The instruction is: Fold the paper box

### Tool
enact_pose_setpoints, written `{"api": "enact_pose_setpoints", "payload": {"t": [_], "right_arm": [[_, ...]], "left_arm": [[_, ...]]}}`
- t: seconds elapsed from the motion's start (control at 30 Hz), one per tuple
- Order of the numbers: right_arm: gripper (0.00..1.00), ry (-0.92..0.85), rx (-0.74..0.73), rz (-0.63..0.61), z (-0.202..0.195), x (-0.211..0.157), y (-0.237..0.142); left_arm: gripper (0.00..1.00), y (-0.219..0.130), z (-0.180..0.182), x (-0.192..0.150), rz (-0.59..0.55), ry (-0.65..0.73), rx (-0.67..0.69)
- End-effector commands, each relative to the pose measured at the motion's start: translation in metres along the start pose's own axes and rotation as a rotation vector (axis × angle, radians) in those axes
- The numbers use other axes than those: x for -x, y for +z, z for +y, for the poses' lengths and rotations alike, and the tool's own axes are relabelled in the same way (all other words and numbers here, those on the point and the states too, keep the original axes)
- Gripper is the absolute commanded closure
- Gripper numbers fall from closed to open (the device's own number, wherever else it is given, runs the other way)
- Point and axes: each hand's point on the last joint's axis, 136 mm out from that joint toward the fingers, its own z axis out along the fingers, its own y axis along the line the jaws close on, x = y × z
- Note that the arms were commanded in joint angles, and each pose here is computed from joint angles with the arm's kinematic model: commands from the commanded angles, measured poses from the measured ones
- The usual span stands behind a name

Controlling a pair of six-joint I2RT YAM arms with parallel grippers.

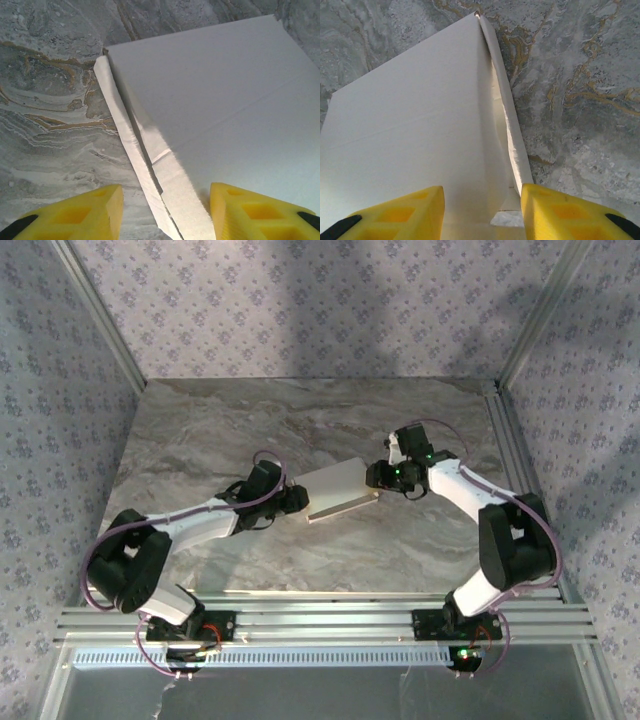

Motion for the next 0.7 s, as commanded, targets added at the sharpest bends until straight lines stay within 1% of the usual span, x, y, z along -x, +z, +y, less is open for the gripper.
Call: {"api": "enact_pose_setpoints", "payload": {"t": [0.0, 0.13, 0.23, 0.47, 0.67], "right_arm": [[0.55, -0.028, 0.001, 0.019, 0.001, 0.004, 0.0], [0.62, -0.028, 0.005, 0.021, 0.002, 0.006, 0.001], [0.69, -0.025, 0.008, 0.021, 0.002, 0.007, 0.0], [0.71, -0.026, -0.002, 0.029, -0.001, 0.004, 0.0], [0.74, -0.035, 0.003, 0.034, 0.0, 0.004, 0.002]], "left_arm": [[0.49, -0.017, -0.018, 0.012, -0.042, -0.009, -0.046], [0.48, -0.028, -0.021, 0.018, -0.058, -0.017, -0.04], [0.48, -0.026, -0.023, 0.018, -0.042, -0.016, -0.036], [0.49, -0.013, -0.035, 0.012, 0.003, -0.054, -0.091], [0.5, -0.005, -0.036, 0.001, 0.028, -0.085, -0.101]]}}
